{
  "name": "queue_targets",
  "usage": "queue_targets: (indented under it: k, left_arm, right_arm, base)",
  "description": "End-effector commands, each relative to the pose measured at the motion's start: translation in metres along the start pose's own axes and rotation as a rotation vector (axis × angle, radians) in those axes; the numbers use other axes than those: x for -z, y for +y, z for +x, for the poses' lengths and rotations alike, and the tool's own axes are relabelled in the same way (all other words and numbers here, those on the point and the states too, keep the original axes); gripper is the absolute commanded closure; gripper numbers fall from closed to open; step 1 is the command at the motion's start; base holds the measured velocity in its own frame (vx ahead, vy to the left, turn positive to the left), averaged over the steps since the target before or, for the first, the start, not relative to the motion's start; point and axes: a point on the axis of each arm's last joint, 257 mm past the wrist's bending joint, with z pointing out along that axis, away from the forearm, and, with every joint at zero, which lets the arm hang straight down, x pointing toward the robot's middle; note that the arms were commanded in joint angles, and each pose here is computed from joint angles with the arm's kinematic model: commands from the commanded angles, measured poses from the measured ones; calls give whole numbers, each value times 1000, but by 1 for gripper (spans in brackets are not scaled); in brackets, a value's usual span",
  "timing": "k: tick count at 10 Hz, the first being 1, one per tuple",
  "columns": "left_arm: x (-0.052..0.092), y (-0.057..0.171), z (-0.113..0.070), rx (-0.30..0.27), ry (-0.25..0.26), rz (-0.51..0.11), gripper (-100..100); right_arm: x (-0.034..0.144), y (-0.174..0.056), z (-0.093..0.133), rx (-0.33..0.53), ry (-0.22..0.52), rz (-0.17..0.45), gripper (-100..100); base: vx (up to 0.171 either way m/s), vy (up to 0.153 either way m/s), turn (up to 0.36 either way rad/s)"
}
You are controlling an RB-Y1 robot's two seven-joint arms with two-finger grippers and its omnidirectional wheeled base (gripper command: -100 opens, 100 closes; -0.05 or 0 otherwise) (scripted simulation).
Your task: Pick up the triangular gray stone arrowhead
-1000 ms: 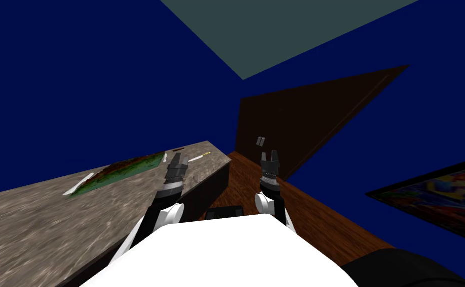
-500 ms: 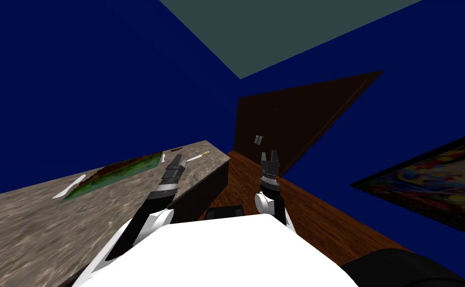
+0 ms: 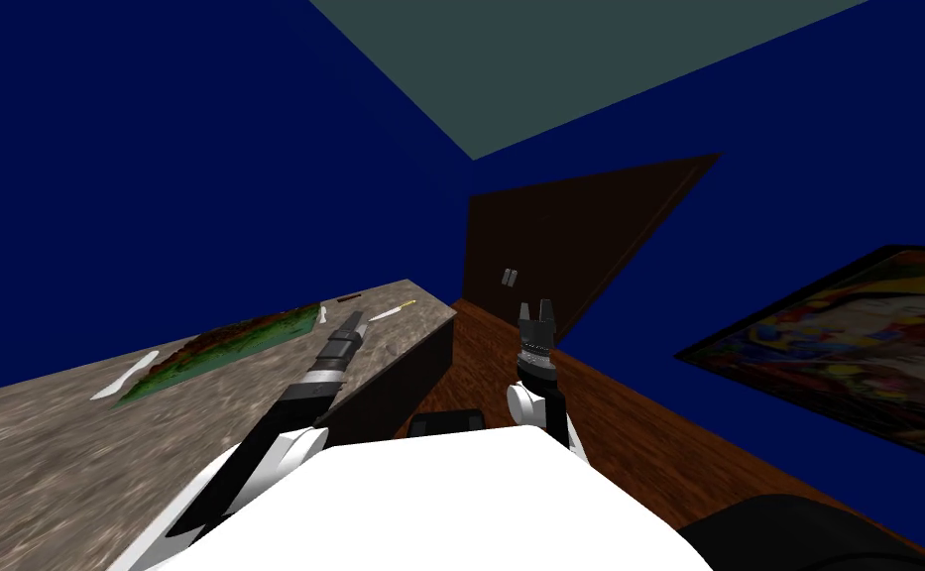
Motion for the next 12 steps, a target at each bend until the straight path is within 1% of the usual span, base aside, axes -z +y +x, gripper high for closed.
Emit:
queue_targets:
  k: [1, 2, 3, 4, 5, 6, 7, 8, 9, 10, 11, 12]
  left_arm:
    - [2, 7, -2, -10, 10, -31, -100]
    - [5, 14, -5, -30, 27, -69, -100]
    - [5, 17, -5, -30, 29, -81, -100]
    - [9, 23, -9, -48, 46, -116, -100]
    - [9, 27, -9, -49, 48, -133, -100]
    - [13, 32, -12, -66, 64, -163, -100]
    - [14, 38, -12, -67, 67, -187, -100]
    - [18, 42, -15, -82, 84, -216, -100]
    - [20, 49, -15, -83, 87, -243, -100]
    - [24, 54, -18, -97, 105, -275, -100]
    - [26, 60, -18, -98, 107, -301, -100]
    - [31, 64, -20, -111, 126, -332, -100]
  right_arm:
    - [0, 0, 0, 0, 0, 0, 0]
    - [0, 0, 0, 0, 0, 0, 0]
    - [0, 0, 0, 0, 0, 0, 0]
    - [0, 0, 0, 0, 0, 0, 0]
    - [0, 0, 0, 0, 0, 0, 0]
    - [0, 0, 0, 0, 0, 0, 0]
    - [0, 0, 0, 0, 0, 0, 0]
    - [0, 0, 0, 0, 0, 0, 0]
    - [0, 0, 0, 0, 0, 0, 0]
    - [0, 0, 0, 0, 0, 0, 0]
    - [0, 0, 0, 0, 0, 0, 0]
    - [0, 0, 0, 0, 0, 0, 0]
  base:
    - [-40, 20, -42]
    - [-53, 17, -77]
    - [-46, 19, -56]
    - [-51, 25, -102]
    - [-44, 25, -49]
    - [-47, 23, -91]
    - [-34, 21, -53]
    - [-42, 20, -103]
    - [-38, 18, -69]
    - [-39, 21, -121]
    - [-34, 23, -53]
    - [-28, 24, -117]
